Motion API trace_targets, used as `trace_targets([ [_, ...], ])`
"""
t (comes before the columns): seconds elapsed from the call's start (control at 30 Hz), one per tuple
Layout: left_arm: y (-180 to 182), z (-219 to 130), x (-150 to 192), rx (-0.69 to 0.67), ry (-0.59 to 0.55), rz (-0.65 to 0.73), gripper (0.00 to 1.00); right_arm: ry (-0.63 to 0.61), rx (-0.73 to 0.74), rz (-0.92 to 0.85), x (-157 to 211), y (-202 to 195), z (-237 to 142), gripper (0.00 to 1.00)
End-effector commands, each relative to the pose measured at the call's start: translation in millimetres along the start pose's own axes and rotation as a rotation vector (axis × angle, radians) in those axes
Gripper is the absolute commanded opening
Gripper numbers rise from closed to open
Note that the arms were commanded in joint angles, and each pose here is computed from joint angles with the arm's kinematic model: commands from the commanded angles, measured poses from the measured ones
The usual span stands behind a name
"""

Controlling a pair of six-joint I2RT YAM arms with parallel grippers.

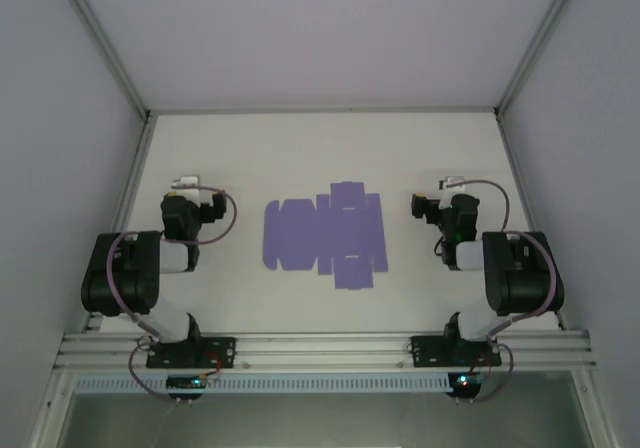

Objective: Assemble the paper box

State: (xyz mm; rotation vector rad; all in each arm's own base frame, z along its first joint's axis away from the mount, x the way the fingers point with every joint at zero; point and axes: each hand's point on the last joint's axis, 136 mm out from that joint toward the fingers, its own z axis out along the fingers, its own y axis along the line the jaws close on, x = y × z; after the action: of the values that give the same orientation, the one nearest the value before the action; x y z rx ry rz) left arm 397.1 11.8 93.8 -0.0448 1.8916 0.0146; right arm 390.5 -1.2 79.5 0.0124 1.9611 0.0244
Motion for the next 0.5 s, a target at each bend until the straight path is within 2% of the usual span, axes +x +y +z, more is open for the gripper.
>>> trace_targets([
  [0.0,-1.1,-2.6,-1.3,0.015,-0.001,0.006,1.00,-0.001,-0.008,0.018,-2.1,1.0,0.7,0.99],
  [0.47,-1.0,-2.0,-1.7,0.018,0.000,0.003,1.00,0.005,-0.010,0.020,-1.4,1.3,1.3,0.99],
])
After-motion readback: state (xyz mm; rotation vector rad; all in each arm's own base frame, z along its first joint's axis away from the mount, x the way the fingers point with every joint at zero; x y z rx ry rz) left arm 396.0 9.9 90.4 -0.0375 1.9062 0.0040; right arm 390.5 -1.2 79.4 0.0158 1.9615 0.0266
